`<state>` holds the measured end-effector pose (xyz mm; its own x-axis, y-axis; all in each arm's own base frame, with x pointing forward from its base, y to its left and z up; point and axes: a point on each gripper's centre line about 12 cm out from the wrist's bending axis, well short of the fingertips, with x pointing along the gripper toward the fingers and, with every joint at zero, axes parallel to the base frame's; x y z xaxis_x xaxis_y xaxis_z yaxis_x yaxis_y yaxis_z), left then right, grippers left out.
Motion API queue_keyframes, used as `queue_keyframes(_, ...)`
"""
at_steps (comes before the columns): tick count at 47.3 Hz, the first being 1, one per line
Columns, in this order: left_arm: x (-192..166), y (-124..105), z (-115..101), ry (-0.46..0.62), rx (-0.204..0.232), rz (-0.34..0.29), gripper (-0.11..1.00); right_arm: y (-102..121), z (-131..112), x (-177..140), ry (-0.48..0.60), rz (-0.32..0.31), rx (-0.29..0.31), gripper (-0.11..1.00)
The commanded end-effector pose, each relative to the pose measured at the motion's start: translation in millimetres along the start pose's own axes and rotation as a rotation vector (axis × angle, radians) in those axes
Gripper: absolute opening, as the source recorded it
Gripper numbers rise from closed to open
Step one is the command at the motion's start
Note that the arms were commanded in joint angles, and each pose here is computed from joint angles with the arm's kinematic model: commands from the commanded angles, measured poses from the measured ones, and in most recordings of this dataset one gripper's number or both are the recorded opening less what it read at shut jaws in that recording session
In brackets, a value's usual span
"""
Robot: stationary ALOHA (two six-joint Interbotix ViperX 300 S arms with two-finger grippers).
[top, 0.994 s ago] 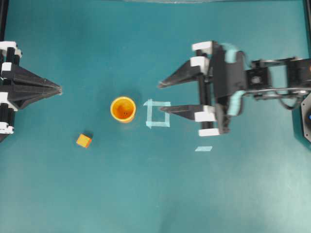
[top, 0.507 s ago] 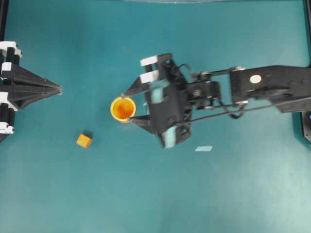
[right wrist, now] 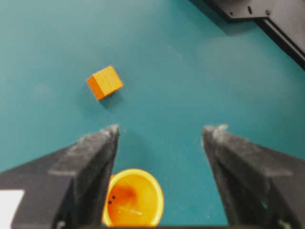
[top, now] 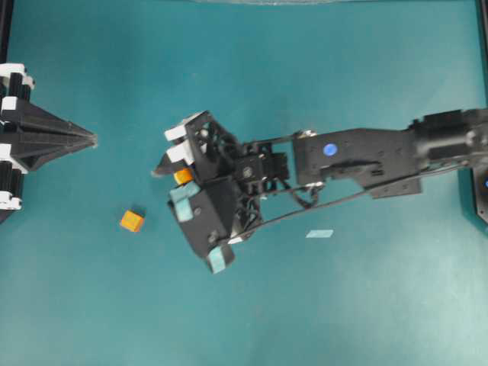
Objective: Lift the orange block with right arm.
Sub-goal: 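Lower the open right gripper down around the orange cube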
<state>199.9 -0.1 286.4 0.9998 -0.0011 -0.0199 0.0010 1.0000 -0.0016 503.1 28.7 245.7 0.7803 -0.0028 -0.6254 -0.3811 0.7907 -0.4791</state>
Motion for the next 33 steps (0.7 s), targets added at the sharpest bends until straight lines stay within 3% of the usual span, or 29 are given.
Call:
queue_keyframes(1, 3.0, 0.2, 13.0, -0.035, 0.002, 0.001, 0.0, -5.7, 14.2, -3.9, -0.03, -0.016, -0.022, 0.67)
queue_keyframes(16, 3.0, 0.2, 13.0, -0.035, 0.003, 0.001, 0.0, 11.9, 12.4, 34.3, 0.006, 0.032, -0.055, 0.67)
queue_keyframes(33, 3.0, -0.1, 13.0, -0.035, 0.002, -0.001, 0.0, 10.6, 22.2, 68.6, -0.013, 0.029, -0.041, 0.68)
